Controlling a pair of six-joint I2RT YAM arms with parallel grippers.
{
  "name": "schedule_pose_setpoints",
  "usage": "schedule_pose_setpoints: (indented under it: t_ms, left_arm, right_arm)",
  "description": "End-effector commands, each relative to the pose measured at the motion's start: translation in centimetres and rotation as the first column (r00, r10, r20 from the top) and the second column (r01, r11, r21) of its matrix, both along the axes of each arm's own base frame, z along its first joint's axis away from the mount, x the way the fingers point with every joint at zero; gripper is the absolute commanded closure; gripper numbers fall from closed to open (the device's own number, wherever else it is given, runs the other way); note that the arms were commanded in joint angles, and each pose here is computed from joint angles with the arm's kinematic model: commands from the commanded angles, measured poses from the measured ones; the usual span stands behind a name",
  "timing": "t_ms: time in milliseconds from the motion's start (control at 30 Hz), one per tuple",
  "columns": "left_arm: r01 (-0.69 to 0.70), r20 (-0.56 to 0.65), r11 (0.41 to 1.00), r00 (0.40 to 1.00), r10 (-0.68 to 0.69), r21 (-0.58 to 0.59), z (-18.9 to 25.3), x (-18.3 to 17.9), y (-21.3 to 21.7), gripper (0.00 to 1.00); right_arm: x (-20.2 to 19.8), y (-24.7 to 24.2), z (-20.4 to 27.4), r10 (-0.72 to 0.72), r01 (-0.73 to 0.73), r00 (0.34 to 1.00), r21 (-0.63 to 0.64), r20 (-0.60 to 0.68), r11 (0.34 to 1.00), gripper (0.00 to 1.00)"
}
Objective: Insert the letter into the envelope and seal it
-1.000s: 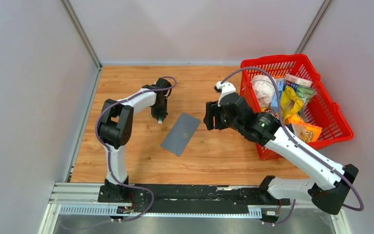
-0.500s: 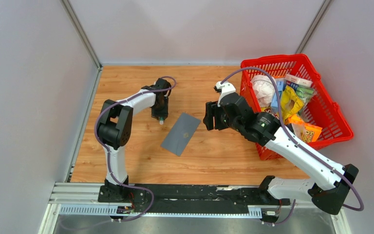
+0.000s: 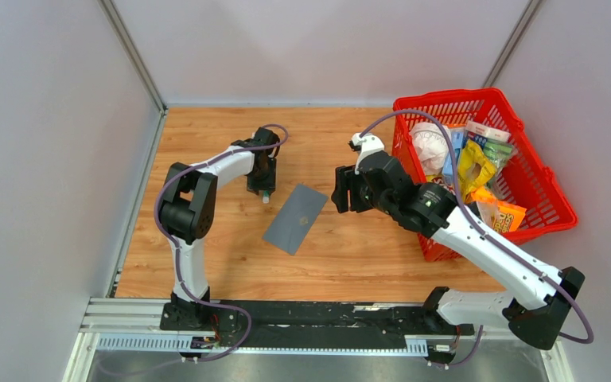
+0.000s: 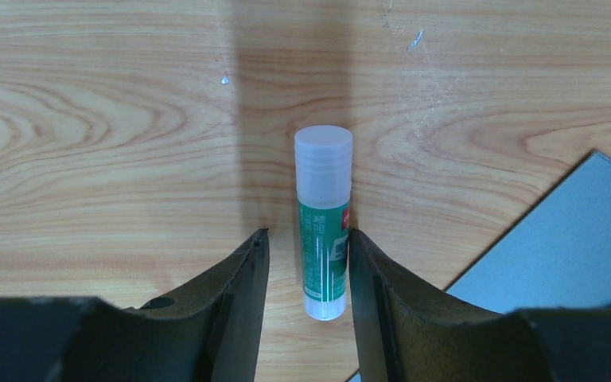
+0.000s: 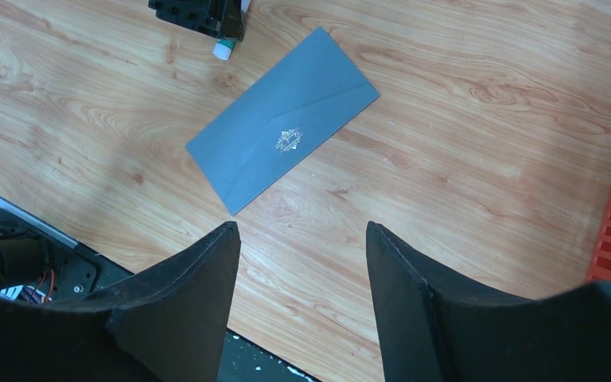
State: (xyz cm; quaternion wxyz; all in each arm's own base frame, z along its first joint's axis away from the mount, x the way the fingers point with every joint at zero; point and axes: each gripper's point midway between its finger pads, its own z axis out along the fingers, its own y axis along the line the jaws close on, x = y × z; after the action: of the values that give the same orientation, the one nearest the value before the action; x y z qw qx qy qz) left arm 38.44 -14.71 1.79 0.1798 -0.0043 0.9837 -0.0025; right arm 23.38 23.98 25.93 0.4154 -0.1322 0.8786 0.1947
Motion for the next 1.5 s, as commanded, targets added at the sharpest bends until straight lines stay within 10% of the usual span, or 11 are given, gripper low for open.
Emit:
schedule_pose_setpoints:
  t_ms: [0,533,900,1467]
  left_arm:
    - [0.012,0.02,0.999,1.0,-0.011,-0.03,0.6,0.7,-0.2,0.51]
    - [0.105,0.194,0.984,0.978,-0.077,-0.14,10.1,1.8,-2.0,0.3]
    - [0.154,0.402,0.962,0.914,-0.053,-0.223,20.6,-4.0,-0.4,0.27]
    - [0.154,0.498,0.966,0.867,-0.032,-0.206,23.8,-7.0,1.7,0.25]
  right_arm:
    - [0.4,0.2,0.9,-0.006,0.005,1.0,0.022,0.018,1.0,0.37]
    - [2.8,-0.3,2.0,-0.071,0.071,0.997,-0.003,0.043,0.997,0.33]
    - [5.5,-1.9,5.0,-0.233,0.221,0.969,0.133,0.082,0.966,0.22]
    - [8.0,-1.8,7.0,-0.304,0.266,0.941,0.232,0.147,0.936,0.1]
